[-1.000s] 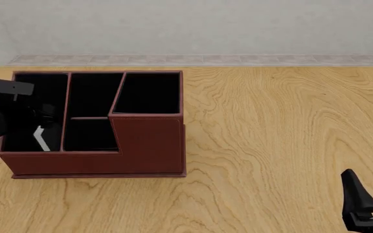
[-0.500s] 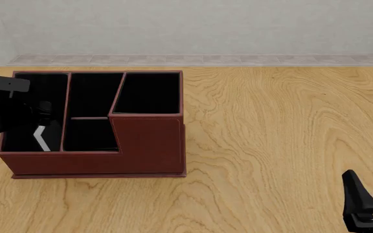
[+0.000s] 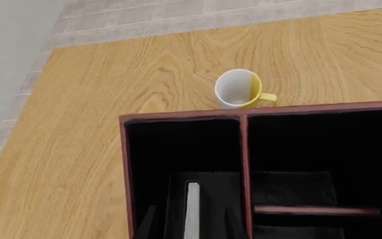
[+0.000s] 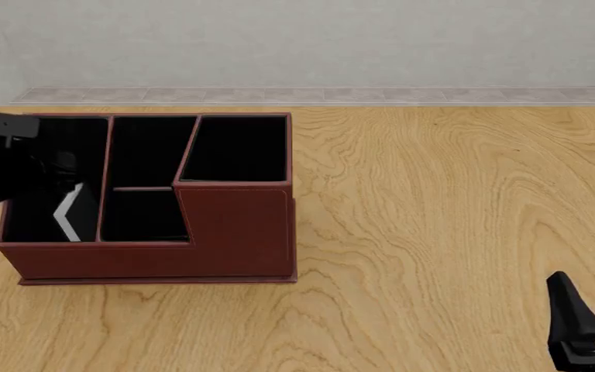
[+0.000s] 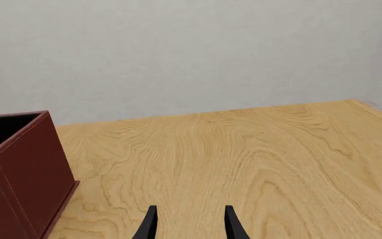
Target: Pick up the book and place it in the left compartment of the caddy.
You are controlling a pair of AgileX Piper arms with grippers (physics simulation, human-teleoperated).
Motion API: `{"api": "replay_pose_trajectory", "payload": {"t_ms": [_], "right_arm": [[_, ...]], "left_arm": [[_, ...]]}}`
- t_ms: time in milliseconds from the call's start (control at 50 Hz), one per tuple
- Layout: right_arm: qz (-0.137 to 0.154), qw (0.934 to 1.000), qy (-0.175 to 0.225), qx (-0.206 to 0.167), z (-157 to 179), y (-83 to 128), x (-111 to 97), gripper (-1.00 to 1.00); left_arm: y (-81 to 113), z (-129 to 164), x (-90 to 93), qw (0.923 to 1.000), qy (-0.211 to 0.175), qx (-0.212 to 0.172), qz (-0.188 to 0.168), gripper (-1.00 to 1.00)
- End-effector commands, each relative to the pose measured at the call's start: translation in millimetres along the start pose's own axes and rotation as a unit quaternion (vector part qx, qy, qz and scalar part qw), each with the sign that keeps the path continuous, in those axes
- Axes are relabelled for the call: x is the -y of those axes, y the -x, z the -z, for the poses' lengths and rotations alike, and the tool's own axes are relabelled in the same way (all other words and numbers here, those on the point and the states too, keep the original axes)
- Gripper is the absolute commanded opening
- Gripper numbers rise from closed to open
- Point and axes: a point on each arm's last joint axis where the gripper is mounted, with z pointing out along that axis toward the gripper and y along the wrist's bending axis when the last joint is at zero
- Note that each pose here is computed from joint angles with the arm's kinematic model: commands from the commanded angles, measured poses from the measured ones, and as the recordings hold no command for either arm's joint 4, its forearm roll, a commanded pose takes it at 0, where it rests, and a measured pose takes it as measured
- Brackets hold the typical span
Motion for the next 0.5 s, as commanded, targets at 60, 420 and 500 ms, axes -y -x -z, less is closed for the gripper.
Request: {"api": "replay_pose_trajectory", "payload": {"t_ms": [60, 420, 500], "right_arm": [[0.0, 1.0, -0.001, 0.001, 0.1, 0.2, 0.1, 1.0], [-0.001, 1.0, 0.0, 0.001, 0.4, 0.1, 0.0, 1.0], [-0.001, 1.0, 0.0, 0.001, 0.4, 0.2, 0.0, 1.0]], "left_arm": [[8.3, 10.0, 2.2, 0.9999, -0.004, 0.012, -0.002, 1.0], [22.6, 29.4, 5.3, 0.9994, -0.009, 0.031, -0.01, 1.0], [25.6, 31.8, 3.5, 0.9993, -0.007, 0.035, -0.011, 1.0]]}}
